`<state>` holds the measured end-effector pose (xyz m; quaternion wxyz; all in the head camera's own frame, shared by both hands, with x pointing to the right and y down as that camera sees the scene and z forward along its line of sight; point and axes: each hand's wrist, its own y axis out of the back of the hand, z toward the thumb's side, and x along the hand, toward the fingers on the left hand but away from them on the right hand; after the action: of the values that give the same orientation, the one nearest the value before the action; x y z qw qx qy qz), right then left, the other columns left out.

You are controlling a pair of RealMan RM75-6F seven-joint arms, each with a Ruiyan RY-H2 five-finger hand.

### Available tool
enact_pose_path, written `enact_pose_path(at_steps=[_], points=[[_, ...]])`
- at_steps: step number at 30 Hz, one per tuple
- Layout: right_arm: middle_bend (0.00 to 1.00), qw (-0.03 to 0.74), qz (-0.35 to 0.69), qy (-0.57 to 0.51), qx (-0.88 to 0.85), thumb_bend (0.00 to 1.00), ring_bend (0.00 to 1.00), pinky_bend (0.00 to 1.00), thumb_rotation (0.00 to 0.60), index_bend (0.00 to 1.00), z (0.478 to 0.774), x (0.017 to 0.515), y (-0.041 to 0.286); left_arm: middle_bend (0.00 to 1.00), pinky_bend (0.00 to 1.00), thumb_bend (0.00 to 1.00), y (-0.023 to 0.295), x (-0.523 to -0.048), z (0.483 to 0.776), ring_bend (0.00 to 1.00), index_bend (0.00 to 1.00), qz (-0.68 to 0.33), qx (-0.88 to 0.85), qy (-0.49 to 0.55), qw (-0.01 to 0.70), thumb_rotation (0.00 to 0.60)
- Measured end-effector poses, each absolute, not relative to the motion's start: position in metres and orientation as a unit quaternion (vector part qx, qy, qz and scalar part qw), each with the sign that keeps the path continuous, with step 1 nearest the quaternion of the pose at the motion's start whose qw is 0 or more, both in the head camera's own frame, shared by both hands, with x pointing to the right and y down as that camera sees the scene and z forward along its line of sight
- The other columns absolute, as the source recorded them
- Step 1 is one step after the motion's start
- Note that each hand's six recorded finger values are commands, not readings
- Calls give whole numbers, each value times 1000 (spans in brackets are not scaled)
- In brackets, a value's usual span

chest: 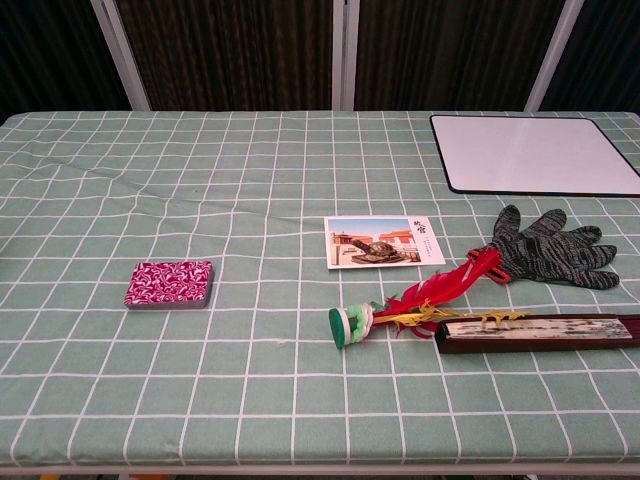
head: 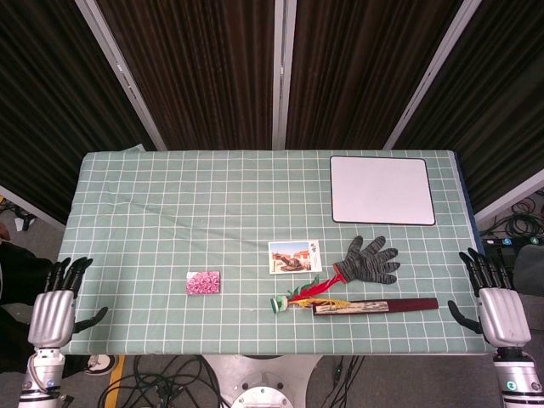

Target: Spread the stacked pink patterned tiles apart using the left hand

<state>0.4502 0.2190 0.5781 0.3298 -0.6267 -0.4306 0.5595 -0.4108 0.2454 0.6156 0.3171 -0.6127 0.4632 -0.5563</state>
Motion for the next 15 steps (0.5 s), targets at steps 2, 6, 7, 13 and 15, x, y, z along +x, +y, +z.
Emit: enact_pose_path(at_steps=[2,6,7,13,15], points=[[0,333,560,-430,-625,229,0,0,600,0,578,450,219,103,54,143,244,-411,616,16,129,-557,-610,464,319,600],[0,353,562,-429,-613,229,0,0,600,0,574,450,219,103,54,143,244,-412,616,16,129,-559,-608,465,319,600],[0,357,561,-431,-610,228,0,0,600,0,572,449,219,103,54,143,244,-412,617,16,129,-559,-608,465,318,600],[0,361,557,-437,-607,228,0,0,600,0,566,446,219,103,54,143,243,-410,617,16,129,-558,-612,462,317,600],[0,358,556,-438,-609,228,0,0,600,0,566,446,219,103,54,143,242,-409,618,16,129,-557,-614,461,317,600]])
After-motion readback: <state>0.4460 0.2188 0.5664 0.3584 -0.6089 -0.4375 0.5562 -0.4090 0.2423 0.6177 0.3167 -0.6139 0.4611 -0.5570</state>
